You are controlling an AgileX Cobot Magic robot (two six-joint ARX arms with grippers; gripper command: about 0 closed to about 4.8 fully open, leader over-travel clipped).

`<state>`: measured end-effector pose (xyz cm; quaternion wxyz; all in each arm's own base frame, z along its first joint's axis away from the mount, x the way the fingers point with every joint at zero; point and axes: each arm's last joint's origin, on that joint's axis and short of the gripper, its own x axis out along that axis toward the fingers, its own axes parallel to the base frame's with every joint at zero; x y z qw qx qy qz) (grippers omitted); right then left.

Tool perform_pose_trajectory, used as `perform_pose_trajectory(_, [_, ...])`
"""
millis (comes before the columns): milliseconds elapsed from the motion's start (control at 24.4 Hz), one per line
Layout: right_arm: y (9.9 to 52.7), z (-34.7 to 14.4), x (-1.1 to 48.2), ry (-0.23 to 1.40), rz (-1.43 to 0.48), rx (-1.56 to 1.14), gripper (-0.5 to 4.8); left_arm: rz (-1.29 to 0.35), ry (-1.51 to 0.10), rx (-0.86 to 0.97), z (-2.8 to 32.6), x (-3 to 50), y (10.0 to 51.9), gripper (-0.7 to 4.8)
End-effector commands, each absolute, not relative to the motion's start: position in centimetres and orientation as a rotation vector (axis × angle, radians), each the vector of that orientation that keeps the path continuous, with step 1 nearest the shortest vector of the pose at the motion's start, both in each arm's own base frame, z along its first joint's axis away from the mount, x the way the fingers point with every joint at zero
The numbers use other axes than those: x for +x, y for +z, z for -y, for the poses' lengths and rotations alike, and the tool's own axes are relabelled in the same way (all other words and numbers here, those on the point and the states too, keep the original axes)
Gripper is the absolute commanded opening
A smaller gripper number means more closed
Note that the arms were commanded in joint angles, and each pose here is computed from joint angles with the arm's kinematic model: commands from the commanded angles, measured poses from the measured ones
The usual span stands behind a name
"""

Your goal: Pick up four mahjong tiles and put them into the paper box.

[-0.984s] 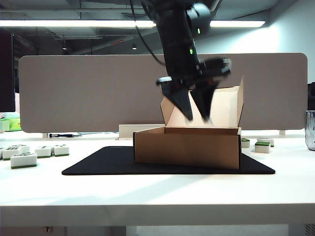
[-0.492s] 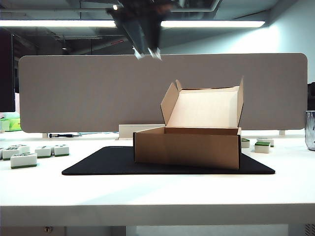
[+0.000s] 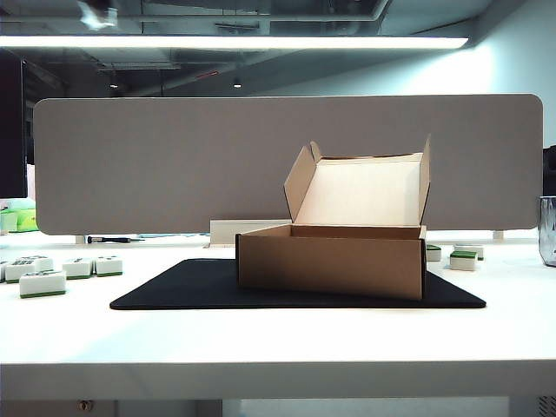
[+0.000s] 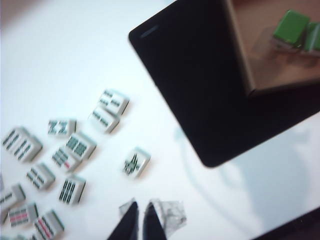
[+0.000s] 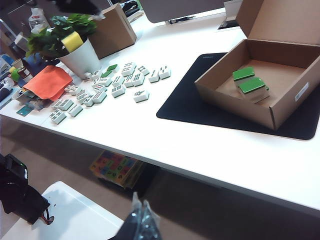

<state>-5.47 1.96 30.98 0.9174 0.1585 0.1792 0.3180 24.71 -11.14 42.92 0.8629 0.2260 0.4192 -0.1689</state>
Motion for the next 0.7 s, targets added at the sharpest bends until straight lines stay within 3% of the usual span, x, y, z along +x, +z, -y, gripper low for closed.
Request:
perform_pose_trajectory(41, [31.0, -2.0, -5.8, 0.659, -0.345, 0.318, -0.01, -0.895, -0.31, 0.449, 8.7, 22.4, 42.4, -0.06])
perform_pose_trajectory(492, [31.0, -2.0, -5.8, 0.658, -0.345, 0.318, -0.01, -0.74, -0.233, 0.317, 4.2, 12.8, 39.3, -0.06])
perform_pose_trajectory(697, [31.0, -2.0, -5.8, 0.658, -0.345, 0.318, -0.01, -0.698, -0.216, 0.266, 2.9, 9.2, 35.1, -0.06])
